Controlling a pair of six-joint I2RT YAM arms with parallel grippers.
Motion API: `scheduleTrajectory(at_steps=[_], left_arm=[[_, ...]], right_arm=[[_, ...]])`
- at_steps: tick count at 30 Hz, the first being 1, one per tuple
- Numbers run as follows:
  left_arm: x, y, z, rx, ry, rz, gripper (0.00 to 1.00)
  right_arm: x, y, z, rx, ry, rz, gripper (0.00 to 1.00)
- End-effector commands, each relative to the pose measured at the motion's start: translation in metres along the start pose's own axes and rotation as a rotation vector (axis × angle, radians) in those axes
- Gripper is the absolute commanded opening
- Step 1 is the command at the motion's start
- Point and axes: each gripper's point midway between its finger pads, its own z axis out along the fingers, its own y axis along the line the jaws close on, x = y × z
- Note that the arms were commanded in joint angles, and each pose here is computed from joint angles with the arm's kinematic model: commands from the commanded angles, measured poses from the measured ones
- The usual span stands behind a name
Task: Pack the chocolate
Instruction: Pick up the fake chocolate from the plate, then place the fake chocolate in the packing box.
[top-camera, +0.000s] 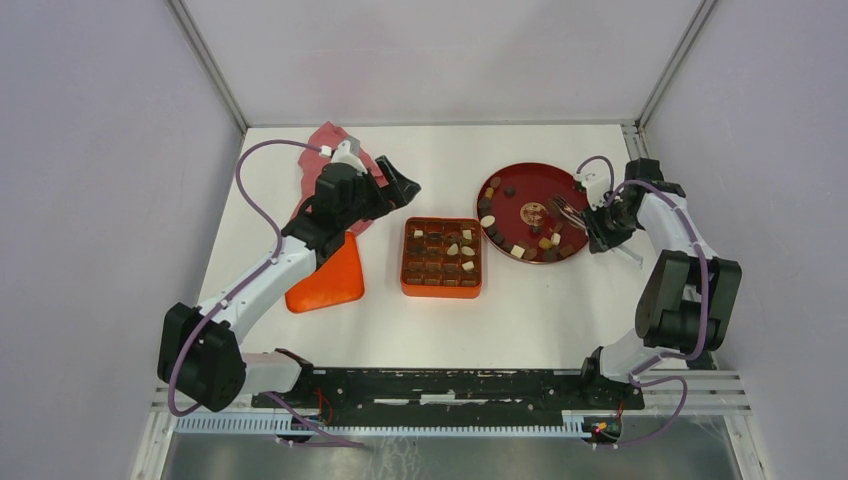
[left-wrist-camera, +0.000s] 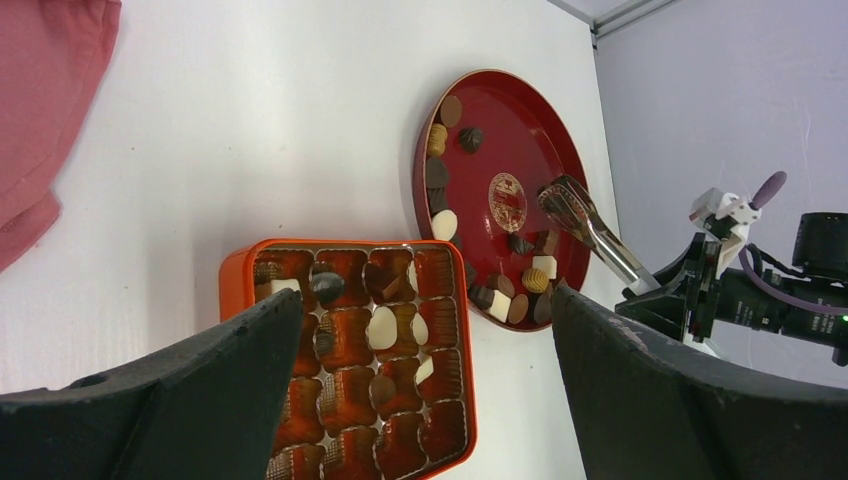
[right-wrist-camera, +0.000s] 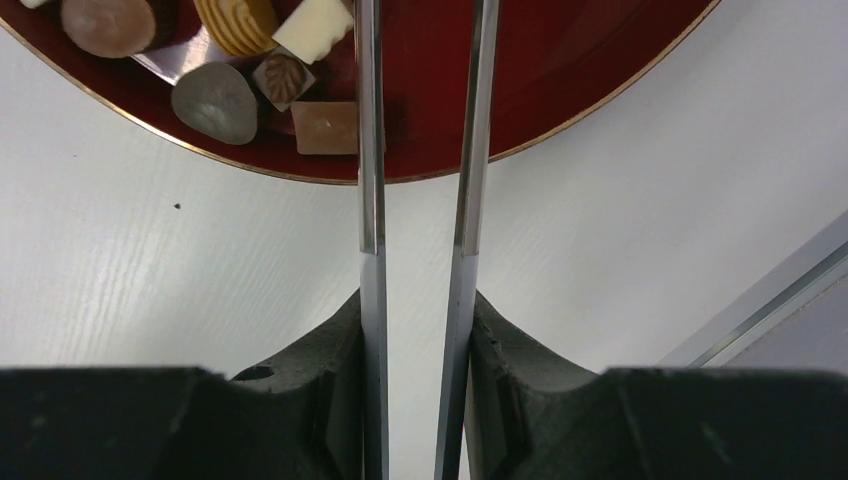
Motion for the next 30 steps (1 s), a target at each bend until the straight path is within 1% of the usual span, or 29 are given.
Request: scheduleTrajectory(at_steps=[1,4,7,11,14,20,25,30], left_arm=[[-0.008,-0.007,-0.009,0.011,-0.021,0.006,0.98],[-0.007,-0.005,-0.009,0.003,-0.016,0.010,0.98],[-0.005,-0.003,-0.009,-0.006,-0.008,0.016,0.98],[-0.002,0.002,-0.009,-0.028,0.006,0.033,0.98],[0.002,0.009,-0.008,-0.052,0.023,0.042,0.98],[0.010,0.021,-0.011,-0.096,0.044,0.045,0.98],[0.018,0.030,-0.013,-0.123,0.061,0.041,0.98],[0.028,0.038,-0.017,-0.142,0.082,0.033,0.98]], right_arm=[[-0.038,-0.002,-0.025,0.012,-0.165,-0.049,0.00],[-0.048,0.010,-0.029,-0.040,-0.223,-0.080,0.00],[-0.061,0.030,-0.035,-0.133,-0.310,-0.132,0.00],[-0.076,0.065,-0.046,-0.248,-0.411,-0.246,0.00],[-0.082,0.101,-0.048,-0.341,-0.458,-0.355,0.00],[-0.077,0.177,-0.038,-0.510,-0.453,-0.561,0.00],[-0.071,0.217,-0.024,-0.547,-0.409,-0.683,0.00],[-0.071,0.237,-0.009,-0.521,-0.372,-0.736,0.00]])
